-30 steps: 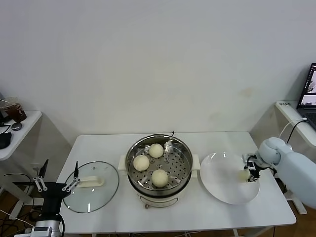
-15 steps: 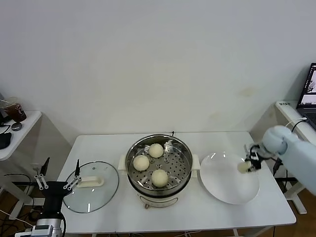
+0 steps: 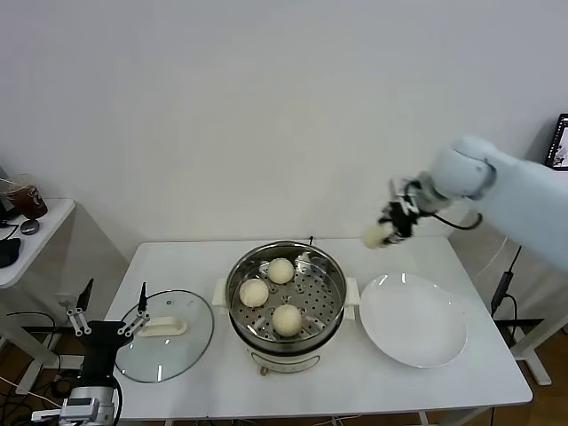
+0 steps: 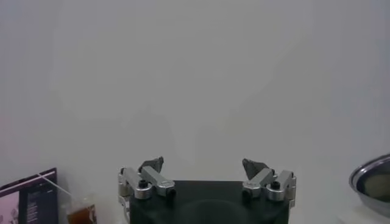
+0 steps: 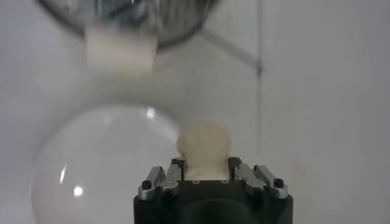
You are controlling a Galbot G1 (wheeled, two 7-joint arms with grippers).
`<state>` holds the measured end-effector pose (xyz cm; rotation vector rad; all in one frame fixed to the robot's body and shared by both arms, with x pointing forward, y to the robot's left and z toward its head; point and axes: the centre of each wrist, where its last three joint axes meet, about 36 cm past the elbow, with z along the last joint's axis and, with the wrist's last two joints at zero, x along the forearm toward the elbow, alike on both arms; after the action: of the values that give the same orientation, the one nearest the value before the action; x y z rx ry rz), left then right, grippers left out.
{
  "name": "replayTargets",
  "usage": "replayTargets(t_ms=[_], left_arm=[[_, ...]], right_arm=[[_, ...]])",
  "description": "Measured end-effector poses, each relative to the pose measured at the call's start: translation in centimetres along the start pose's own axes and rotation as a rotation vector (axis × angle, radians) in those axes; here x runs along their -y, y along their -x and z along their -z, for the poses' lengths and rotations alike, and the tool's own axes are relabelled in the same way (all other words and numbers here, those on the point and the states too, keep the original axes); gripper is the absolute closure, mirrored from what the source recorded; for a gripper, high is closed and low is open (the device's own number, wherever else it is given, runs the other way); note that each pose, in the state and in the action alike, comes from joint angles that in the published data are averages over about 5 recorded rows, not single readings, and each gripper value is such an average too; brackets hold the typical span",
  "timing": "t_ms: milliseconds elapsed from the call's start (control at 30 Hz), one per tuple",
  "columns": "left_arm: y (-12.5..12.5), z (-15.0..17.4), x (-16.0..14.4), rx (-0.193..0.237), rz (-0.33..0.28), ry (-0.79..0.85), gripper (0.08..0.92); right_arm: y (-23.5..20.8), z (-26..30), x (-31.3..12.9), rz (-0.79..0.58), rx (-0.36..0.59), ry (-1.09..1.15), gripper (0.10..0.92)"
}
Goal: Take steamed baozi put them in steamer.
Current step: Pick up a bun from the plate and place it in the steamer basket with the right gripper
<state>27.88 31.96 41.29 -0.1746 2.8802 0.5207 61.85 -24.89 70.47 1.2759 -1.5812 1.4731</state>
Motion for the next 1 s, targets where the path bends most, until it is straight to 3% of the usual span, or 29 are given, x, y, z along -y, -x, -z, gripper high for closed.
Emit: replayTargets(t_ms=[400, 1000], left_arm=[[-0.2, -0.2, 0.1, -0.007, 0.012, -0.013, 0.177], [0.1, -0.5, -0.2, -0.009, 0.021, -0.008, 0.177]], right_arm=[[3.7, 10.7, -1.9, 0.093, 0.026, -0.037, 0.581], [12.8, 11.6, -4.8, 0.163, -0.061, -0.028, 0.581]])
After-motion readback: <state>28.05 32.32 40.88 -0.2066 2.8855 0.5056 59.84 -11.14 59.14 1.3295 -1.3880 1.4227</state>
